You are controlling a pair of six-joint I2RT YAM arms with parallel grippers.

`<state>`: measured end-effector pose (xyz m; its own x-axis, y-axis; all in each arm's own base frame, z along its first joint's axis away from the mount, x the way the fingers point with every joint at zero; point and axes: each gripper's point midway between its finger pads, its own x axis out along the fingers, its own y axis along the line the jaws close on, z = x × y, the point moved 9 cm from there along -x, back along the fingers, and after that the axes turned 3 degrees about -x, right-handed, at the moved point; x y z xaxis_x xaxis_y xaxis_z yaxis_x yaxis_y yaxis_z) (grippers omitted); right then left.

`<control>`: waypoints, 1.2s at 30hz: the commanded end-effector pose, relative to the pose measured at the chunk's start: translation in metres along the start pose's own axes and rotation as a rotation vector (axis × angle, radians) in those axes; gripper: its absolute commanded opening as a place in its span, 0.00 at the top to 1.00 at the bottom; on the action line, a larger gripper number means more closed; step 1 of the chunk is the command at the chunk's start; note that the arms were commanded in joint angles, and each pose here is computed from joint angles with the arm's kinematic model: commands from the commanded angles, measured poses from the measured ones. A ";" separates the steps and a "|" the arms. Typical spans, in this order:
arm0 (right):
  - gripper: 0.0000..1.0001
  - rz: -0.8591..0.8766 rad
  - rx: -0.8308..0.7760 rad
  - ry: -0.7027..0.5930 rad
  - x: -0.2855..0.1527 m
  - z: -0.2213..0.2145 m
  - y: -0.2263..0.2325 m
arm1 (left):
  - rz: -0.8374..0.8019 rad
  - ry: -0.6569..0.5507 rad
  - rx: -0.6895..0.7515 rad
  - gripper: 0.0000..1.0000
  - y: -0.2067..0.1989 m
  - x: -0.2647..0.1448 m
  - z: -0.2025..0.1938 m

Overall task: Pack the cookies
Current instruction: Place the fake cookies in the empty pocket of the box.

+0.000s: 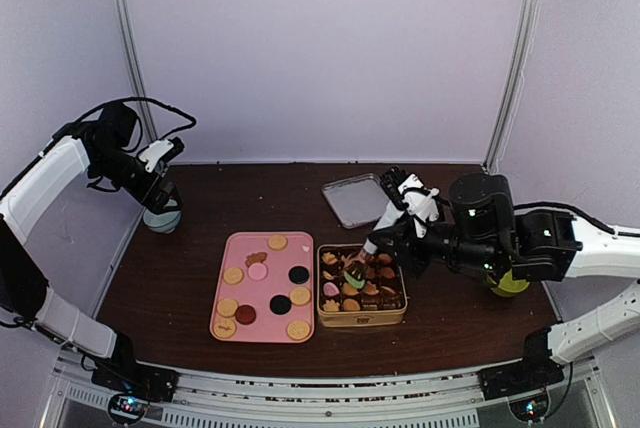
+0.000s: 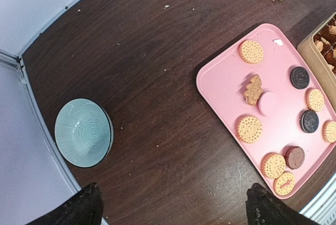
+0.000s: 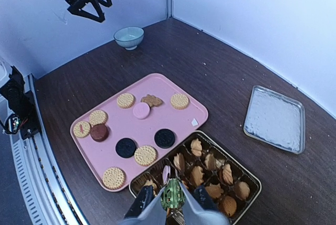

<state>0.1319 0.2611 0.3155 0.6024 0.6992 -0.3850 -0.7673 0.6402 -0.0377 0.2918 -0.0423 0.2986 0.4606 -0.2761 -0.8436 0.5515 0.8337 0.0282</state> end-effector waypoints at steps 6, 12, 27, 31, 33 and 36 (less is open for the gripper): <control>1.00 -0.064 0.048 0.058 -0.008 -0.024 -0.011 | 0.000 -0.037 0.003 0.02 0.003 -0.006 0.008; 1.00 -0.076 0.035 0.085 -0.010 -0.032 -0.013 | 0.000 -0.033 0.002 0.02 0.003 -0.005 0.007; 0.87 -0.053 0.036 0.109 -0.012 -0.037 -0.012 | -0.008 -0.032 0.000 0.02 0.003 -0.003 0.007; 0.75 -0.042 0.036 0.089 -0.010 -0.030 -0.010 | -0.002 -0.032 0.001 0.02 0.003 -0.004 0.006; 0.73 -0.037 0.034 0.082 -0.010 -0.027 -0.009 | 0.000 -0.032 0.003 0.02 0.003 -0.005 0.006; 0.73 -0.028 0.028 0.076 -0.010 -0.023 -0.008 | 0.001 -0.033 0.003 0.02 0.003 -0.005 0.006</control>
<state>0.1249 0.2369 0.2796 0.5951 0.6229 -0.5077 -0.7423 0.6682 -0.0503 0.2928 -0.0428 0.2970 0.4539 -0.2815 -0.8454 0.5541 0.8322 0.0204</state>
